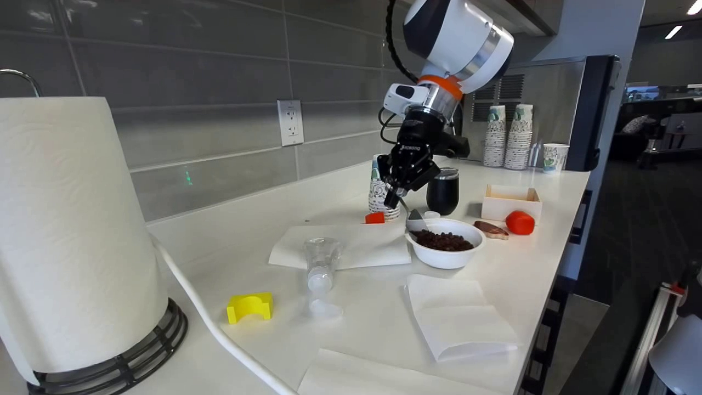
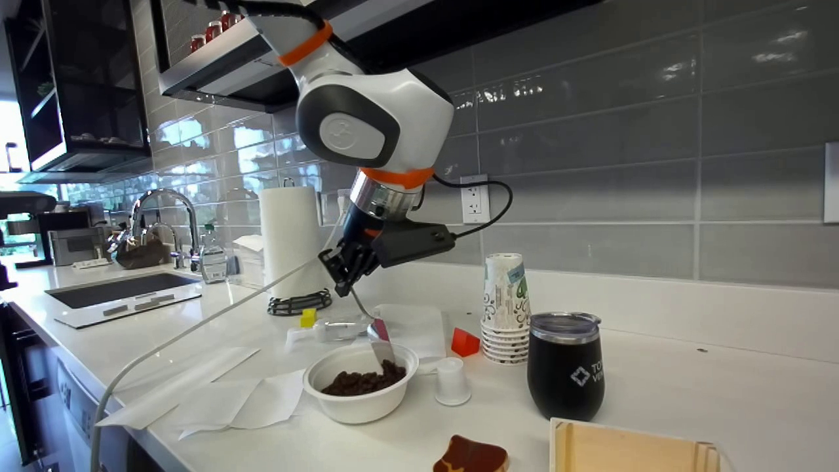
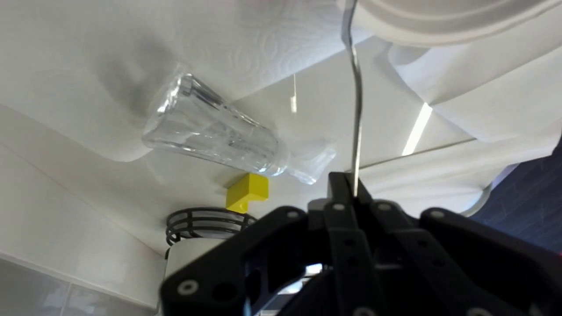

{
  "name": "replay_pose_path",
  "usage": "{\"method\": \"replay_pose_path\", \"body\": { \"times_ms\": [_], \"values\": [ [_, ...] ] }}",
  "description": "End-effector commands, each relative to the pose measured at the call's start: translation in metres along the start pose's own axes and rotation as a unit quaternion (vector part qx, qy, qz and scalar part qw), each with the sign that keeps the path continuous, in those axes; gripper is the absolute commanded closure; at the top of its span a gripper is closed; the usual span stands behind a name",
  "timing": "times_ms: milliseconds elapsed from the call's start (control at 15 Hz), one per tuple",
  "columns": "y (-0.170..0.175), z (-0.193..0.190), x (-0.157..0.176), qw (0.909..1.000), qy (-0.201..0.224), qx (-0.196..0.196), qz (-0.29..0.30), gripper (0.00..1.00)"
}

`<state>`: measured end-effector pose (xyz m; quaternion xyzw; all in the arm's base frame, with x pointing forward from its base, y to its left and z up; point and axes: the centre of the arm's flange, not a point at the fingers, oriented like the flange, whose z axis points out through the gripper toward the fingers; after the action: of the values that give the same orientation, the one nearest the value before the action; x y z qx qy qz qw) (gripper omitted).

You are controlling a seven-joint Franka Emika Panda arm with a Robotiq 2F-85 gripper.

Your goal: Use the cake spatula to stir the cereal in the white bowl.

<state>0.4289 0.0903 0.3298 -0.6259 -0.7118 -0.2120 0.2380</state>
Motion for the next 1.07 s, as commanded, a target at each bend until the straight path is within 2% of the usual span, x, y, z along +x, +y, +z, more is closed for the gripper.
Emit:
{"method": "replay_pose_path", "body": {
  "times_ms": [0, 267, 400, 667, 867, 1000],
  "values": [
    [-0.003, -0.004, -0.005, 0.9995, -0.025, -0.018, 0.013, 0.99],
    [-0.005, -0.006, -0.006, 0.9951, -0.049, -0.036, 0.078, 0.99],
    [-0.005, -0.005, -0.006, 0.9913, -0.057, -0.027, 0.115, 0.99],
    [-0.007, 0.001, -0.001, 0.9851, -0.025, 0.005, 0.170, 0.99],
    [-0.011, 0.009, 0.002, 0.9869, 0.010, 0.017, 0.160, 0.99],
    [-0.013, 0.011, 0.005, 0.9904, 0.026, 0.022, 0.134, 0.99]
  ]
}}
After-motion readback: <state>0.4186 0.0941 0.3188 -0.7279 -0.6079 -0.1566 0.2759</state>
